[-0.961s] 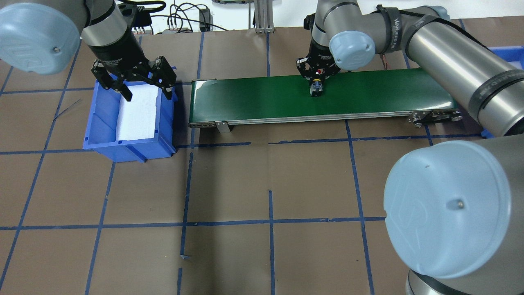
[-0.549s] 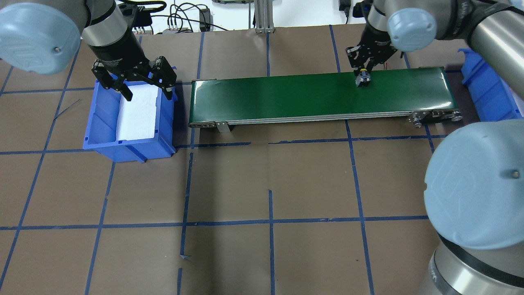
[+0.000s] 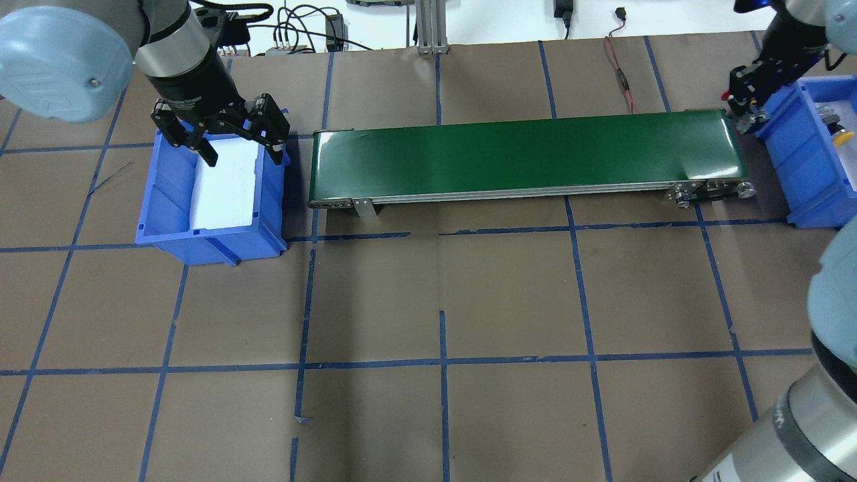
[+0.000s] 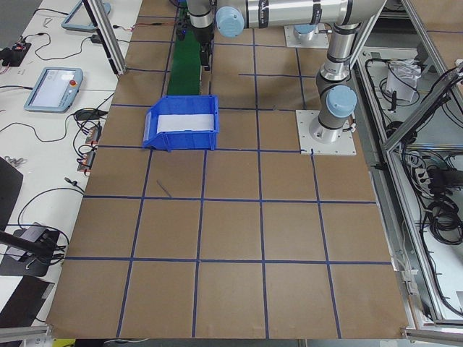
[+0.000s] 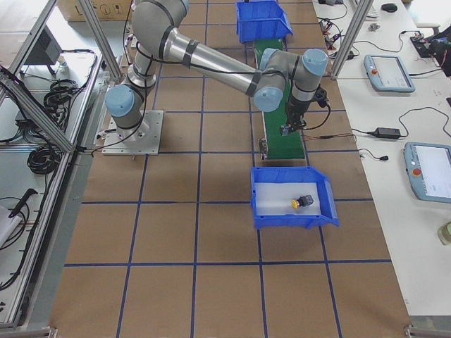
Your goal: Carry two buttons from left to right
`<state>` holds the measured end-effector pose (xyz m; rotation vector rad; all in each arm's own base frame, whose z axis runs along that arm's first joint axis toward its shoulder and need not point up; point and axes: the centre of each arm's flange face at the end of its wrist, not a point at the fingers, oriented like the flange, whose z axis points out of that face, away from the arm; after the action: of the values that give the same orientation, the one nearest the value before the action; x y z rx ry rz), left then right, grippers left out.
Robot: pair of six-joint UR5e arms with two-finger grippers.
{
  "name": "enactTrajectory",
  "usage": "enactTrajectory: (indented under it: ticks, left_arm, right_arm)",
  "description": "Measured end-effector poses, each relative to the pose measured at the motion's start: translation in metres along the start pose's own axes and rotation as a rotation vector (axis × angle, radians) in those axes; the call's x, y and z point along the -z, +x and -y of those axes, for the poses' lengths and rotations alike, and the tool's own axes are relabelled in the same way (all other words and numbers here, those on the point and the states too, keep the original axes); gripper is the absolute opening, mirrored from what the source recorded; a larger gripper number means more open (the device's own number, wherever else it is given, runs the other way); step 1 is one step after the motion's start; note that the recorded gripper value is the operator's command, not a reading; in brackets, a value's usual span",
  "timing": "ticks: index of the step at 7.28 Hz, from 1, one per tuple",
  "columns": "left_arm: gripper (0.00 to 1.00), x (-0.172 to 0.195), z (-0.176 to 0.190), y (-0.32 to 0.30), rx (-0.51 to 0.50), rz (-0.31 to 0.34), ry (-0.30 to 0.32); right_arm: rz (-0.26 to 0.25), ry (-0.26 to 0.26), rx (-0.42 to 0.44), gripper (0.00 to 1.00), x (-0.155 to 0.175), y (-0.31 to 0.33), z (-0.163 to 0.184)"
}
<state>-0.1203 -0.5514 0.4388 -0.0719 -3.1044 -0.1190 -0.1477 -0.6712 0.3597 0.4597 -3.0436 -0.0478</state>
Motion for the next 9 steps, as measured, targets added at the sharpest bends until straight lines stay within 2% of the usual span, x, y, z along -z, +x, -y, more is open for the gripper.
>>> enactTrajectory:
  ticks: [2, 5, 9]
  left_arm:
    - [1.0, 0.0, -0.001, 0.0, 0.0, 0.003, -0.004]
    - [1.0, -0.003, -0.001, -0.009, 0.011, 0.013, -0.006]
    - [1.0, 0.004, -0.002, -0.012, 0.009, 0.018, 0.024]
  right_arm:
    - [0.008, -0.034, -0.003, 0.07, 0.018, 0.052, -0.047]
    - [0.024, -0.035, 0.009, 0.07, 0.021, 0.13, -0.104]
    - [0.034, -0.034, 0.017, 0.07, -0.033, 0.169, -0.091]
